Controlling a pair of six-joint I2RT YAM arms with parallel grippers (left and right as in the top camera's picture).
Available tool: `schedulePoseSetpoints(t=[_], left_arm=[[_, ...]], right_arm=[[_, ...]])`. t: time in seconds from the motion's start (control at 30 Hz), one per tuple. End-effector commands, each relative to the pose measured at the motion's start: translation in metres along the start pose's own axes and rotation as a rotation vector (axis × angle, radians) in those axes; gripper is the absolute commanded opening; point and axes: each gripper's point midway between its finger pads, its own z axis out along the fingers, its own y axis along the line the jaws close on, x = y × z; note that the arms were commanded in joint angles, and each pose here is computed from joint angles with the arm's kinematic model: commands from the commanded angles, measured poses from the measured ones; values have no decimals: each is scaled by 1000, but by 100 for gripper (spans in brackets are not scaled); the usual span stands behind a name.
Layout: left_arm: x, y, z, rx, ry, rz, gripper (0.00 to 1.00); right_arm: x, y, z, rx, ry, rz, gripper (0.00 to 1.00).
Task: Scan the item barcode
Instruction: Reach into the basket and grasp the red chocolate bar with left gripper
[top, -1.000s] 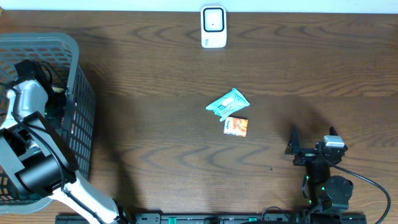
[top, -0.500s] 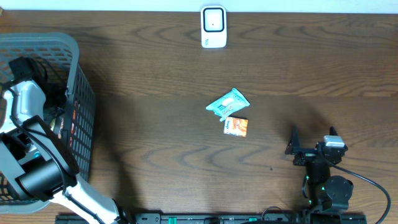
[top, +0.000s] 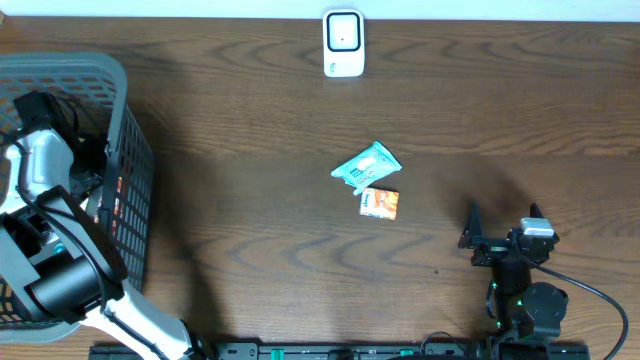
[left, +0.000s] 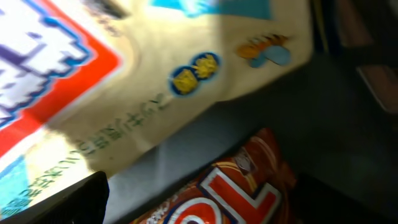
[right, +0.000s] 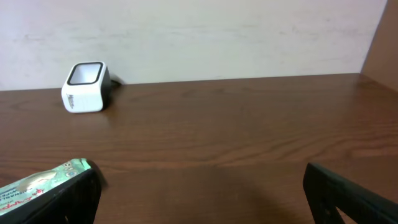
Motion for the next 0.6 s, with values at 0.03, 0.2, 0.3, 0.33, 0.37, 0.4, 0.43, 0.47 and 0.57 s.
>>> schedulePoseSetpoints(t=[0.03, 0.2, 0.3, 0.33, 0.37, 0.4, 0.43, 0.47, 0.57], left_arm=[[6, -7, -8, 49, 22, 62, 95], [9, -6, -8, 45, 37, 65, 93], [7, -6, -10, 47, 27, 65, 93], [7, -7, -11, 49, 22, 65, 93], [5, -7, -13, 51, 13, 65, 93], [3, -8, -16, 54, 2, 66, 93], [-2, -10, -24, 62, -28, 67, 93], [-5, -10, -30, 68, -47, 67, 93], [-17, -14, -54, 90, -127, 71, 93]], right_arm=[[0, -2, 0, 8, -1, -14, 99], [0, -2, 0, 8, -1, -14, 99], [0, -2, 0, 8, -1, -14, 99], [0, -2, 0, 8, -1, -15, 99], [0, -2, 0, 8, -1, -15, 99], [0, -2, 0, 8, -1, -14, 99], [0, -2, 0, 8, -1, -14, 99], [0, -2, 0, 8, -1, -15, 99], [0, -2, 0, 8, -1, -15, 99]])
